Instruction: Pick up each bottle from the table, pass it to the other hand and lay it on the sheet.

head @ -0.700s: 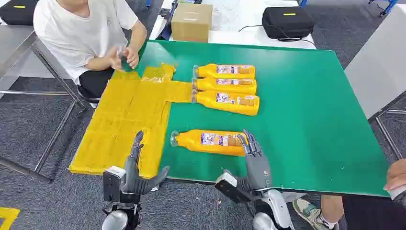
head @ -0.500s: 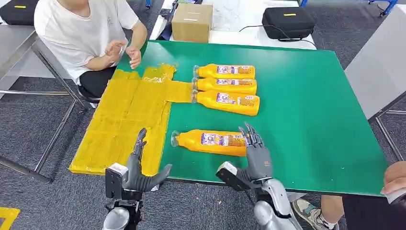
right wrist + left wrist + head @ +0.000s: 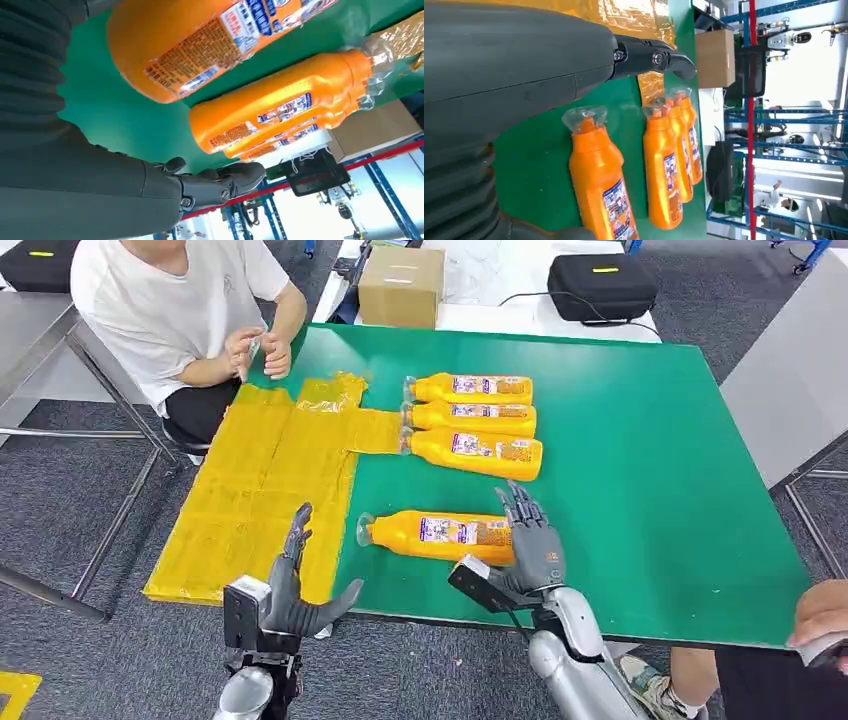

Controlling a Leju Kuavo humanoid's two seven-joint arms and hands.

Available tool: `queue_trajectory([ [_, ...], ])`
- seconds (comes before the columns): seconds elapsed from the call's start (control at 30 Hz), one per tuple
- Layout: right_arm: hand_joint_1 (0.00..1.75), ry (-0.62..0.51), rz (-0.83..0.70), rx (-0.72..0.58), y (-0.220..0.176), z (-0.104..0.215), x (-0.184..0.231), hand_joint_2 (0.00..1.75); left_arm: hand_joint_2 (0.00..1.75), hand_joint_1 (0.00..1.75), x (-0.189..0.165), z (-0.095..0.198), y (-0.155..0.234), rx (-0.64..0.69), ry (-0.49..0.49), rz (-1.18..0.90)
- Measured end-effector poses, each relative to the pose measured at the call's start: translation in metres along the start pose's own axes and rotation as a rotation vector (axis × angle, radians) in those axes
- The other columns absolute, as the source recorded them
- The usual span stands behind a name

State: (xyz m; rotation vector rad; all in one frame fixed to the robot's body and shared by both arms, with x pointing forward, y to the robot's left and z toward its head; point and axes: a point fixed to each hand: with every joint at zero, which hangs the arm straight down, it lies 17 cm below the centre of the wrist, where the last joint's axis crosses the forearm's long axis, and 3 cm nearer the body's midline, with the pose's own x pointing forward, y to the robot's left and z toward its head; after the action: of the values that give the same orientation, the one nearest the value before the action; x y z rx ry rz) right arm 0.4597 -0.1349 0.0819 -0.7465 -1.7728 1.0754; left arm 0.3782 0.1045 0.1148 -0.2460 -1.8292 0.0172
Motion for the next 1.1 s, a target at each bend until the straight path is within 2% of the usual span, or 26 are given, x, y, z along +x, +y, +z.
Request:
queue_trajectory([
  [0.2, 0.00, 0.019, -0.019, 0.006, 0.006, 0.007, 0.001, 1.75, 1.75, 0.00, 0.000, 0.001, -0.001, -0.003, -0.001, 0.002],
  [0.47, 0.00, 0.039, -0.061, 0.109, 0.022, -0.006, -0.011, 1.75, 1.75, 0.00, 0.004, -0.003, -0.006, -0.024, -0.013, 0.008],
  [0.87, 0.00, 0.040, 0.121, 0.228, 0.037, -0.039, -0.026, 1.75, 1.75, 0.00, 0.008, -0.011, -0.014, -0.044, -0.022, 0.020],
  [1.0, 0.00, 0.044, 0.149, 0.257, 0.042, -0.043, -0.029, 1.75, 1.75, 0.00, 0.006, -0.012, -0.015, -0.048, -0.018, 0.024],
  [1.1, 0.00, 0.056, 0.158, 0.328, 0.054, -0.043, -0.032, 1.75, 1.75, 0.00, 0.005, -0.012, -0.015, -0.049, -0.015, 0.025],
])
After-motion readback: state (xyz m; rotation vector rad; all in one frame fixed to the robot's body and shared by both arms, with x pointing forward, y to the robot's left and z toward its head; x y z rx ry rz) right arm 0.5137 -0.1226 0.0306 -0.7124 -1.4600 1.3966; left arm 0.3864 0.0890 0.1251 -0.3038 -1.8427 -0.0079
